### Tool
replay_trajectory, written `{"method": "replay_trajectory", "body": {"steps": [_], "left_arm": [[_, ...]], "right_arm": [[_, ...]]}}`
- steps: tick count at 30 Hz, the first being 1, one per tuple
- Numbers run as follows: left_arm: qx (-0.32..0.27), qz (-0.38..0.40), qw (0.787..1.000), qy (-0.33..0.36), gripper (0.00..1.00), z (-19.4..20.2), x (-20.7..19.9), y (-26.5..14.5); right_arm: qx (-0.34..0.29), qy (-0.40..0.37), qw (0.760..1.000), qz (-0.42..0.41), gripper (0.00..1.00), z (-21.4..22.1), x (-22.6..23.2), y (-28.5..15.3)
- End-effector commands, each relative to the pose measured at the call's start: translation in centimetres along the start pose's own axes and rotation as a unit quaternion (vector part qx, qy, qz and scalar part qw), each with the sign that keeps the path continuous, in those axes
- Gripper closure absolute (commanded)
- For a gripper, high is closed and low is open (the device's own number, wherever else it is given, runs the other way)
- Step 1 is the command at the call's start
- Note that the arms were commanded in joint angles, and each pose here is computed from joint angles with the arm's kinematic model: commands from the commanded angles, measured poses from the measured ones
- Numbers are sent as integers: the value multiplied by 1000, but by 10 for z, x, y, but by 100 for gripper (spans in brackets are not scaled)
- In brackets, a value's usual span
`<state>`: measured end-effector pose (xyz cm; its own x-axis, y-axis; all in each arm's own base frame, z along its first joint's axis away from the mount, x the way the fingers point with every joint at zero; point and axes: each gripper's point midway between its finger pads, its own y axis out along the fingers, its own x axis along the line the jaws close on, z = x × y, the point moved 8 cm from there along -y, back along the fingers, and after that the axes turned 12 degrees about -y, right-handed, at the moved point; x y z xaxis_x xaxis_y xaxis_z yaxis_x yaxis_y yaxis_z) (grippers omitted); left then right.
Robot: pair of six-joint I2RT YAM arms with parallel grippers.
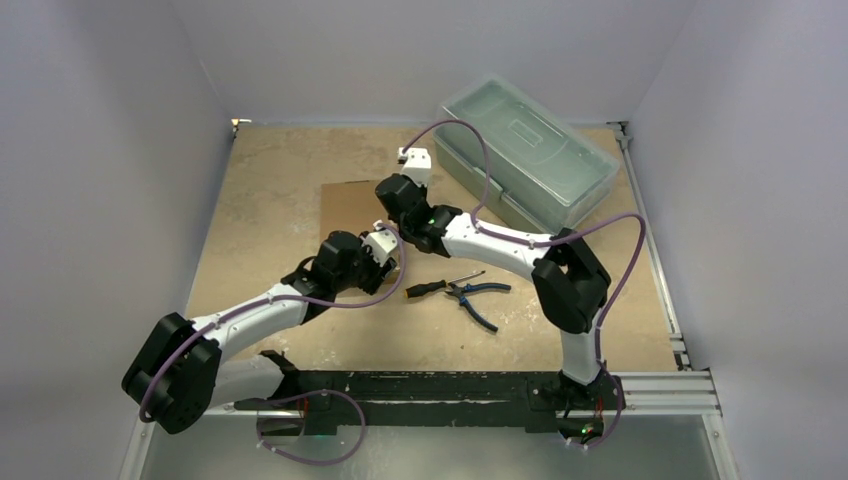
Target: Unpack the express box
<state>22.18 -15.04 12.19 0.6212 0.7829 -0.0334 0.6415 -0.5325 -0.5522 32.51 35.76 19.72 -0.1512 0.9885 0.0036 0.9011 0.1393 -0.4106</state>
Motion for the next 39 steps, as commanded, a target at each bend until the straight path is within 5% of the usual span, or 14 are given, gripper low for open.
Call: {"method": "replay_trajectory", "body": {"steps": [1,39], "left_arm": [[-25,-8,1000,-15,51,-15,3,1],[-26,-8,1000,-13,52,-16,4,1]], "right_arm": [[-2,21,999,-29,100,-8,7,-19],[37,37,998,-45,100,14,9,-65]]}}
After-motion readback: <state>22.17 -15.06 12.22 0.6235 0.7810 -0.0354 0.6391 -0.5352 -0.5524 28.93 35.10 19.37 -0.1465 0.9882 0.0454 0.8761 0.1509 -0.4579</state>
